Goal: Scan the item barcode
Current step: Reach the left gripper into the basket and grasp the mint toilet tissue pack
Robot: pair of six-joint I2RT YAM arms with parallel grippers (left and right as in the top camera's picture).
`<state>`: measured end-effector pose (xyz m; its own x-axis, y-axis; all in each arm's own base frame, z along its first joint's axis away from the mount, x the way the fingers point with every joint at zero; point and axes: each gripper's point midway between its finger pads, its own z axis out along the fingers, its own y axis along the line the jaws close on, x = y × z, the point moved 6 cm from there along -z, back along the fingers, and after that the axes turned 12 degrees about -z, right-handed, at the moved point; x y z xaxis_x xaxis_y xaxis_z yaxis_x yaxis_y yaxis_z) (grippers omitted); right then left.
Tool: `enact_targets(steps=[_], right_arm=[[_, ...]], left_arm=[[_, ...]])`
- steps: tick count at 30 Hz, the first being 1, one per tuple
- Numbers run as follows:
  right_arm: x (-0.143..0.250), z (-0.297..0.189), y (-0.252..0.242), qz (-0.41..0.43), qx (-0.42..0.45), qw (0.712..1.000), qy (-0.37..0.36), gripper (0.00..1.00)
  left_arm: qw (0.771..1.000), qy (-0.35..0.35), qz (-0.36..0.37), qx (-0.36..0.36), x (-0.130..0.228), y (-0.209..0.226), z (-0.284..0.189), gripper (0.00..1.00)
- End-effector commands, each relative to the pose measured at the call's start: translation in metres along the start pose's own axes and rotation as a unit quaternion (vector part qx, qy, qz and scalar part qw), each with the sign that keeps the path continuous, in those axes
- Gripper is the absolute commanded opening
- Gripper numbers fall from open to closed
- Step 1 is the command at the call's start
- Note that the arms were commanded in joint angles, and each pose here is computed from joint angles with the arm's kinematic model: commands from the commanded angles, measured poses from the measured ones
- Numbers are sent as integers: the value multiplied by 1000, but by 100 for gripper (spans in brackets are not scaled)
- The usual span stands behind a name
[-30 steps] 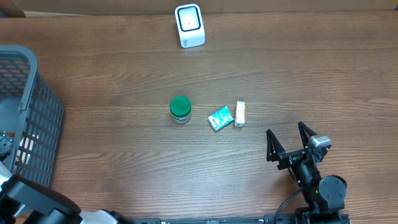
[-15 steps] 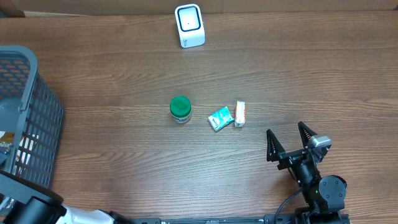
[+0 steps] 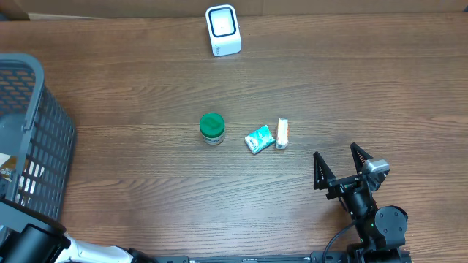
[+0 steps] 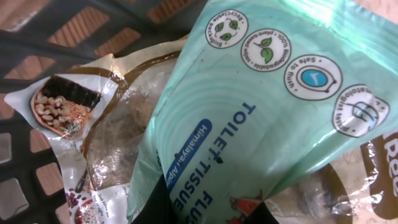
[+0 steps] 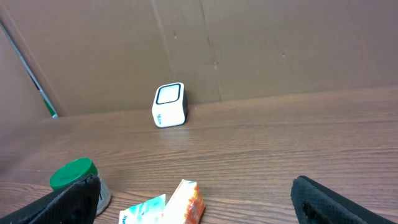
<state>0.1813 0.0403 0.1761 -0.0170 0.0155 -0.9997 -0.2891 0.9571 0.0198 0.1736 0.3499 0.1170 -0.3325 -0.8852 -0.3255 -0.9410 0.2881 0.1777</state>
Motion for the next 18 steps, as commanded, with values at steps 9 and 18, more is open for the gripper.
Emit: enact_targets(steps=[9,18], right_arm=[[2,0,0,1,2,1000,-1,100],[2,0,0,1,2,1000,-1,100]], left_arm=[[982,9,-16,190,-23,-72,-140,4],[923,-108,18,369,22,-73,-331,4]])
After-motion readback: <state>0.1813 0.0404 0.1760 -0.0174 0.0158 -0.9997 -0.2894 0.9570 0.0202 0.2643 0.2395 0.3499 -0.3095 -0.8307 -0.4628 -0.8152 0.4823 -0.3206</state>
